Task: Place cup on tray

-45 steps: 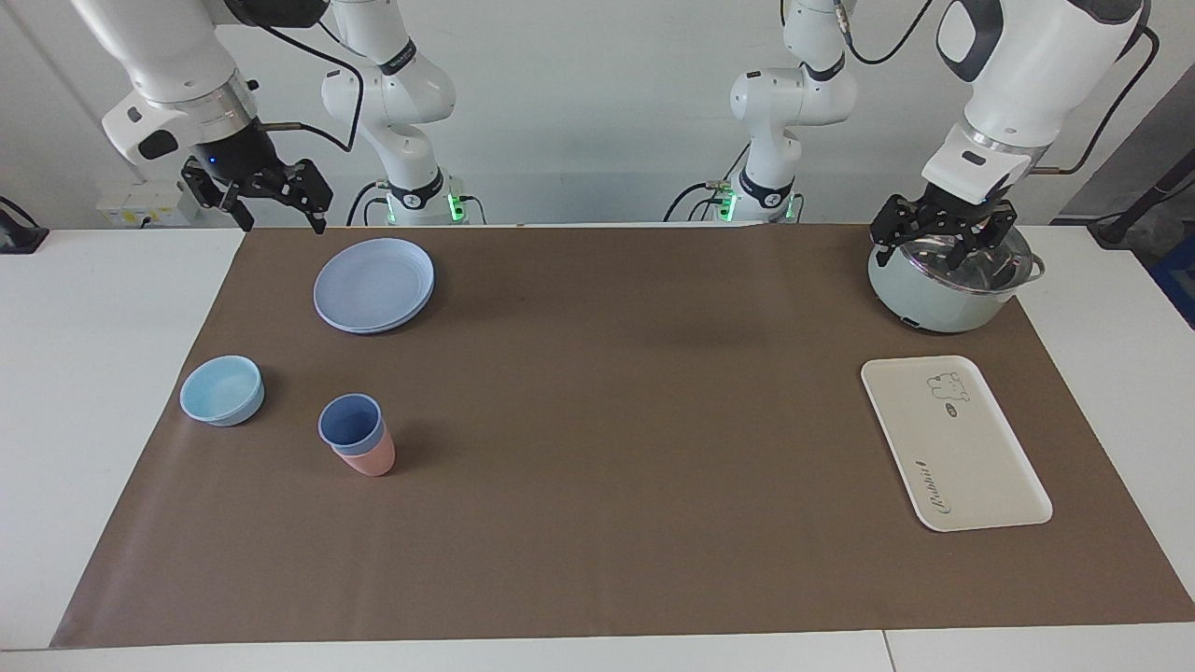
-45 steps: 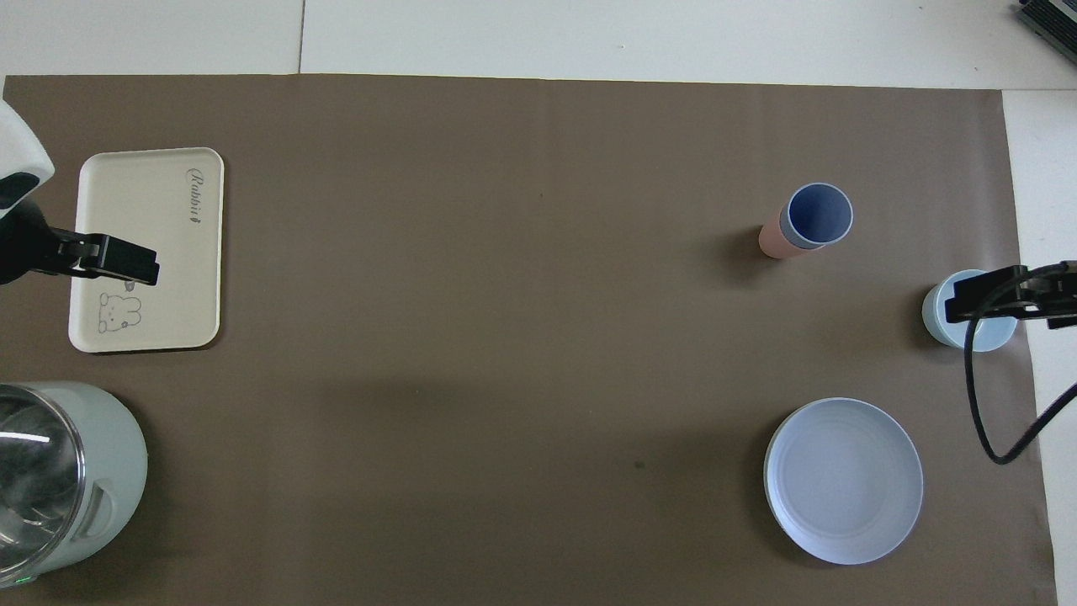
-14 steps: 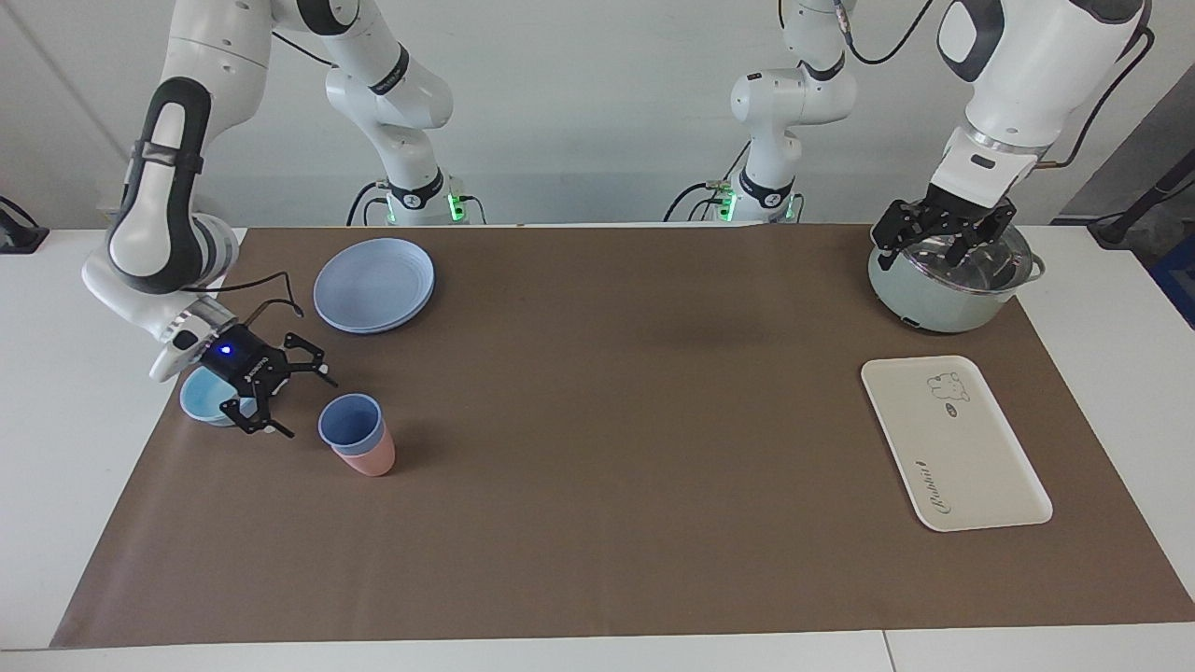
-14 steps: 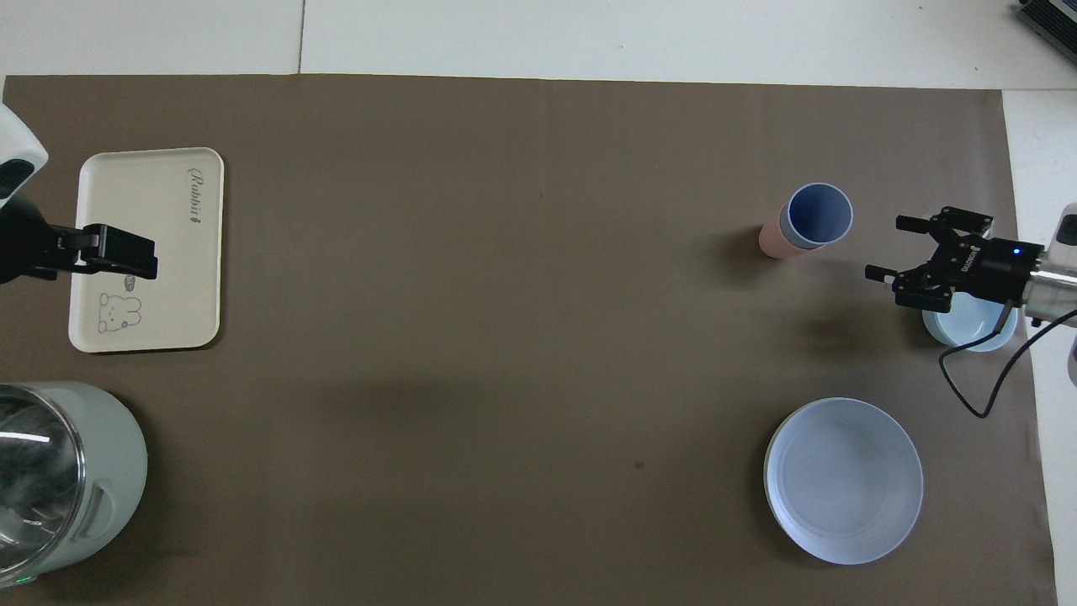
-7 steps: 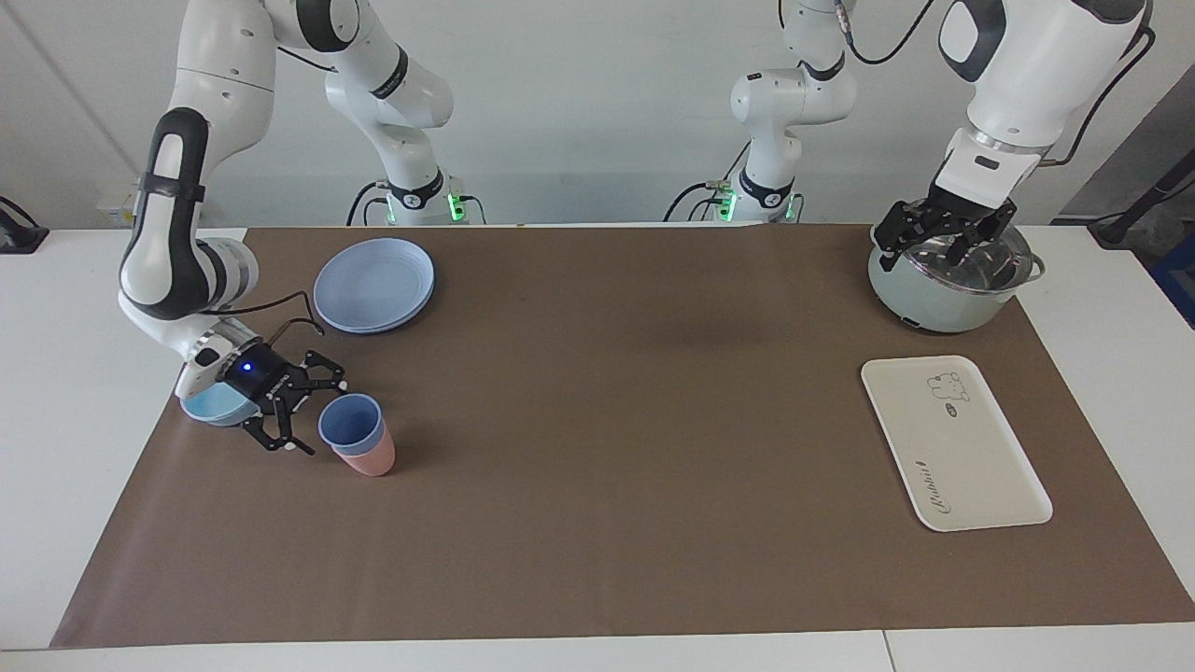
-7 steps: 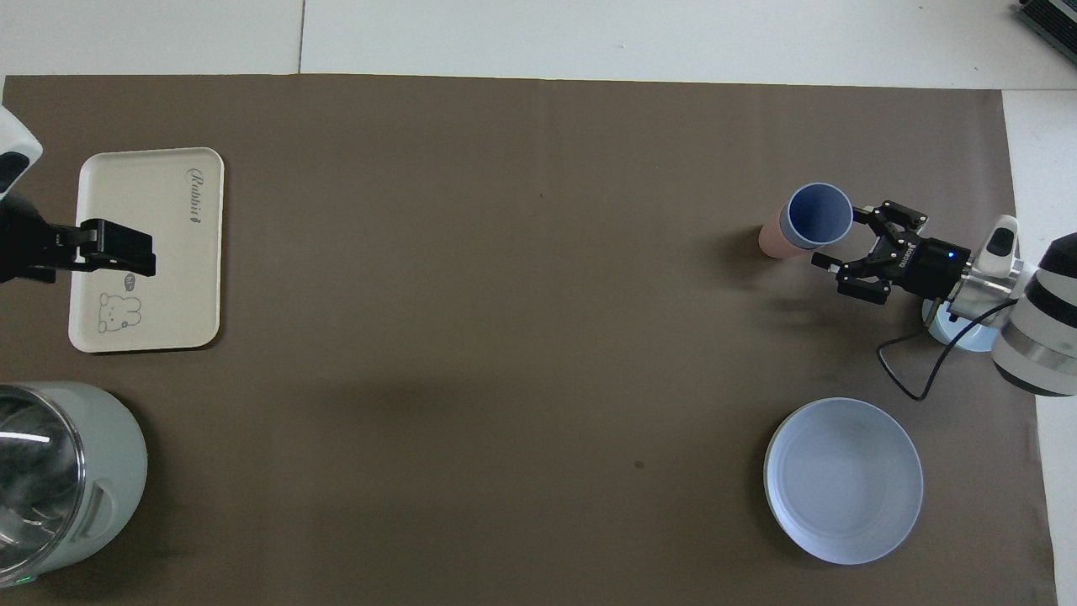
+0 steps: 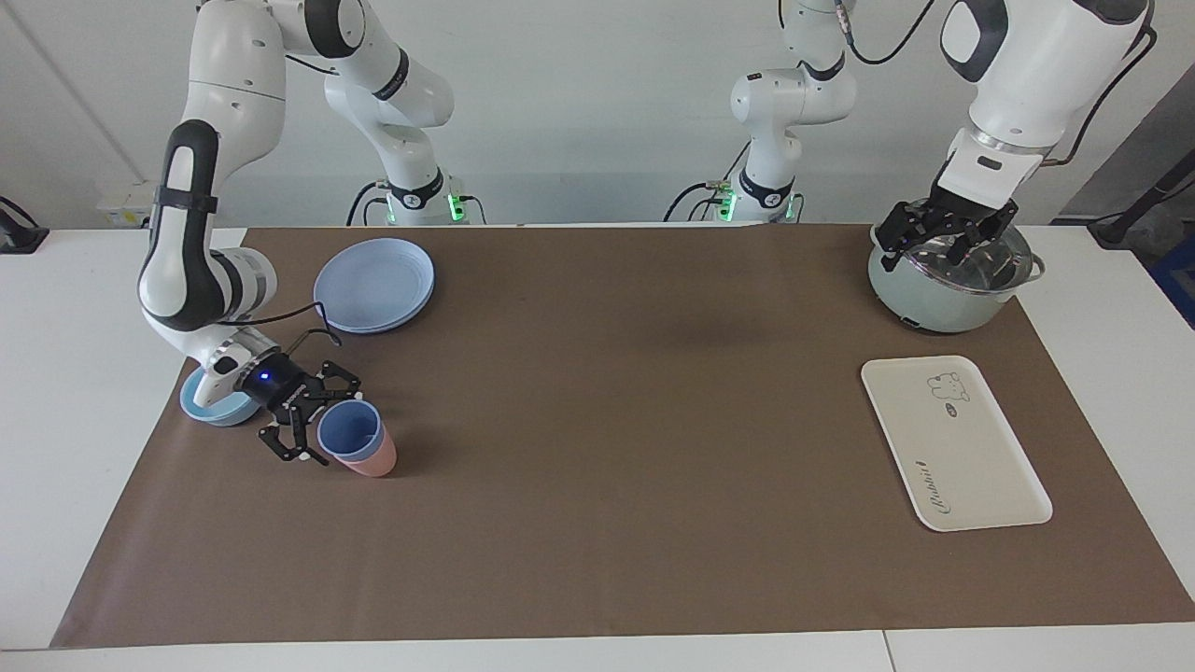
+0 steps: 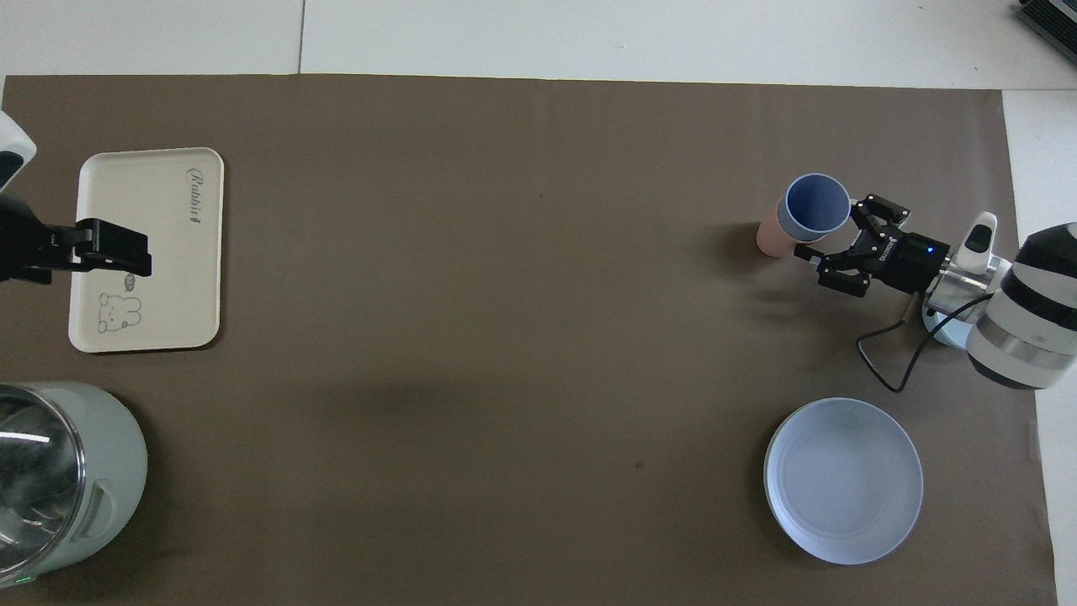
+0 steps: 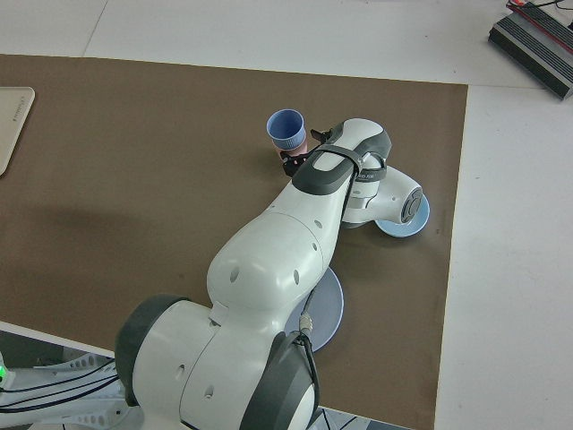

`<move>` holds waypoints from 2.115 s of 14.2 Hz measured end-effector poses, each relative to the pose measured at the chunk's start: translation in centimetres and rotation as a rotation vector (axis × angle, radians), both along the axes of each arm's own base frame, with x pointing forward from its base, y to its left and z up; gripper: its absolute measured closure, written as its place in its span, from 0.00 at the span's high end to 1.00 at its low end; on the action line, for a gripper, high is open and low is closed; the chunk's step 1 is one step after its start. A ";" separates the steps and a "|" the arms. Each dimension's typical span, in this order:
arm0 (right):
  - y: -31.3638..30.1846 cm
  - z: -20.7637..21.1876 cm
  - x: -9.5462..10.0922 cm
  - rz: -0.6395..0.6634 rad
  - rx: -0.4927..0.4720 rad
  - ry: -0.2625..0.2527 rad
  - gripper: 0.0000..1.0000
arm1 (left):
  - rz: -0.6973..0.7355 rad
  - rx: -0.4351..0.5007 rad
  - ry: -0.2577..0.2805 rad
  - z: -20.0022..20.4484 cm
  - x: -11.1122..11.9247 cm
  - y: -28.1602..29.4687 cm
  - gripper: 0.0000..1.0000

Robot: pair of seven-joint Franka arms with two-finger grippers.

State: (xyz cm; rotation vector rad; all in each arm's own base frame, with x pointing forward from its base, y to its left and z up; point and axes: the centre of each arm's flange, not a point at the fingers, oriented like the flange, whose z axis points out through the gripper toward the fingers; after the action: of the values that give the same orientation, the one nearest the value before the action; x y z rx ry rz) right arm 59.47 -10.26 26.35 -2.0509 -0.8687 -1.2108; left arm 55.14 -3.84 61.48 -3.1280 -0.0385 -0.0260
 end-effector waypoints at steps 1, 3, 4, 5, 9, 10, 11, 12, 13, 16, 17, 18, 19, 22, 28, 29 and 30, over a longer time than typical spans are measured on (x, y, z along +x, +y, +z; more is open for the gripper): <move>0.4 -0.1 0.1 0.001 -0.005 0.001 1.00 | 0.003 0.000 0.000 0.0 0.0 0.2 1.00; 0.7 -0.2 0.1 0.005 -0.009 0.001 1.00 | 0.007 0.000 0.000 0.0 0.0 0.4 1.00; 0.7 -0.2 0.1 0.007 -0.013 -0.003 1.00 | 0.007 0.000 0.000 0.0 0.0 0.4 1.00; 0.7 -0.3 0.1 0.010 -0.016 -0.006 1.00 | 0.007 0.000 0.000 0.0 0.0 0.4 1.00; 1.5 -0.5 0.2 0.013 -0.017 -0.014 1.00 | 0.007 0.000 0.000 0.0 0.0 0.4 1.00; 1.8 -0.6 0.2 0.017 -0.018 -0.014 1.00 | 0.007 0.000 0.000 0.0 0.0 0.4 1.00; 2.1 -0.6 0.3 0.018 -0.016 -0.014 1.00 | 0.007 0.000 0.000 0.0 0.0 0.4 1.00; 2.3 -0.6 0.4 0.014 -0.011 -0.015 1.00 | 0.007 0.000 0.000 0.0 0.0 0.3 1.00; 2.5 -0.6 0.4 0.012 -0.007 -0.017 1.00 | 0.007 0.000 0.000 0.0 0.0 0.3 1.00; 2.9 -0.7 0.5 0.006 -0.012 -0.020 0.98 | 0.007 0.000 0.001 0.0 0.0 0.3 1.00; 2.8 -0.7 0.5 0.007 -0.016 -0.022 0.97 | 0.006 0.000 0.002 0.0 0.0 0.3 1.00; 2.8 -0.7 0.5 0.006 -0.018 -0.026 0.89 | 0.005 0.000 0.002 -0.1 0.0 0.2 1.00; 2.8 -0.7 0.5 0.004 -0.019 -0.029 0.85 | 0.004 0.000 0.002 -0.1 0.0 0.2 1.00; 3.2 -0.6 0.7 -0.006 -0.011 -0.038 0.85 | 0.004 0.000 0.002 -0.1 0.0 0.1 1.00; 6.7 7.2 2.1 0.056 -0.147 -0.007 0.85 | -0.008 -0.001 0.002 -0.1 0.0 -0.5 1.00; 7.8 9.6 2.0 0.075 -0.190 0.022 0.85 | -0.009 -0.011 0.003 -0.1 -0.1 -0.7 1.00; 8.8 12.1 1.8 0.086 -0.235 0.051 0.85 | -0.008 -0.041 0.007 -0.1 -0.1 -1.1 1.00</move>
State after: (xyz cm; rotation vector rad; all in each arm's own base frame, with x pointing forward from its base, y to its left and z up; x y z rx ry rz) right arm 61.32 -1.44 38.50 -2.1920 -1.1072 -1.0479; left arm 55.04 -4.93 61.34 -3.1694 -0.0270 -0.0149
